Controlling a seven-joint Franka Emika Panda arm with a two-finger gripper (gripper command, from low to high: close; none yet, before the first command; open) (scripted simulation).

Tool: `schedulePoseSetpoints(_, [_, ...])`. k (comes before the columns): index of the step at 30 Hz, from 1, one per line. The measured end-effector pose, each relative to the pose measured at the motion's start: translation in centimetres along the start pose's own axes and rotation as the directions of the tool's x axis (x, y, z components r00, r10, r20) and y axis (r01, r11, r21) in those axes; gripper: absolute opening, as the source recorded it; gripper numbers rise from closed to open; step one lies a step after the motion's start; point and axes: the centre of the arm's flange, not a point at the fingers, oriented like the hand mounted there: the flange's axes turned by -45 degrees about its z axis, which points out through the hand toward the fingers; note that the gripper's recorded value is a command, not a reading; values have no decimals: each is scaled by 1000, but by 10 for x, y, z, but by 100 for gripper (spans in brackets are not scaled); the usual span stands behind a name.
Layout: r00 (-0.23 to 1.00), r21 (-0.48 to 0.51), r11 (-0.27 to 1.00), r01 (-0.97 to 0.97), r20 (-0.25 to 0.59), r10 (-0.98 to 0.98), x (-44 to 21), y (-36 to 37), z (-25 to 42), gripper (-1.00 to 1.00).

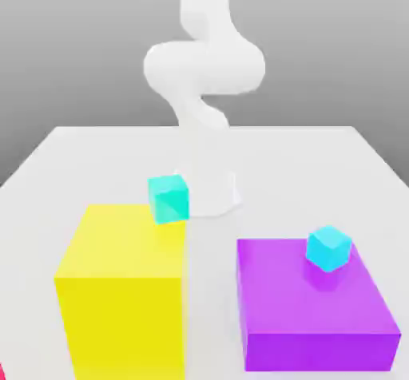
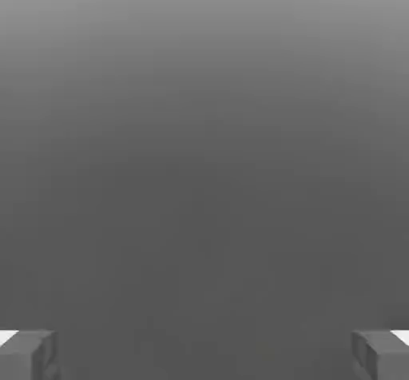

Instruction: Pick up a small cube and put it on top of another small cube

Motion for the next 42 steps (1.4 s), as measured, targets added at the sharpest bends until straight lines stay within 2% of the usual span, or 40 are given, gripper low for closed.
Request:
schedulePoseSetpoints(5, [930, -162, 932, -323, 129, 345, -44, 74, 121, 0])
schedulePoseSetpoints(10, [729, -352, 731, -585, 167, 664, -125, 153, 209, 0])
schedulePoseSetpoints(14, [474, -506, 467, -725, 125, 871, -218, 210, 257, 0])
schedulePoseSetpoints(18, [147, -636, 118, -763, 7, 989, -330, 252, 280, 0])
schedulePoseSetpoints(20, [96, -655, 66, -753, -11, 995, -356, 252, 293, 0])
schedulePoseSetpoints(26, [75, -662, 42, -748, -23, 997, -396, 257, 330, 0])
schedulePoseSetpoints(27, [75, -662, 41, -749, -23, 997, -400, 257, 333, -100])
schedulePoseSetpoints(34, [75, -660, 41, -750, -23, 997, -399, 257, 333, -100])
schedulePoseSetpoints(42, [78, -648, 41, -761, -27, 997, -352, 257, 288, -100])
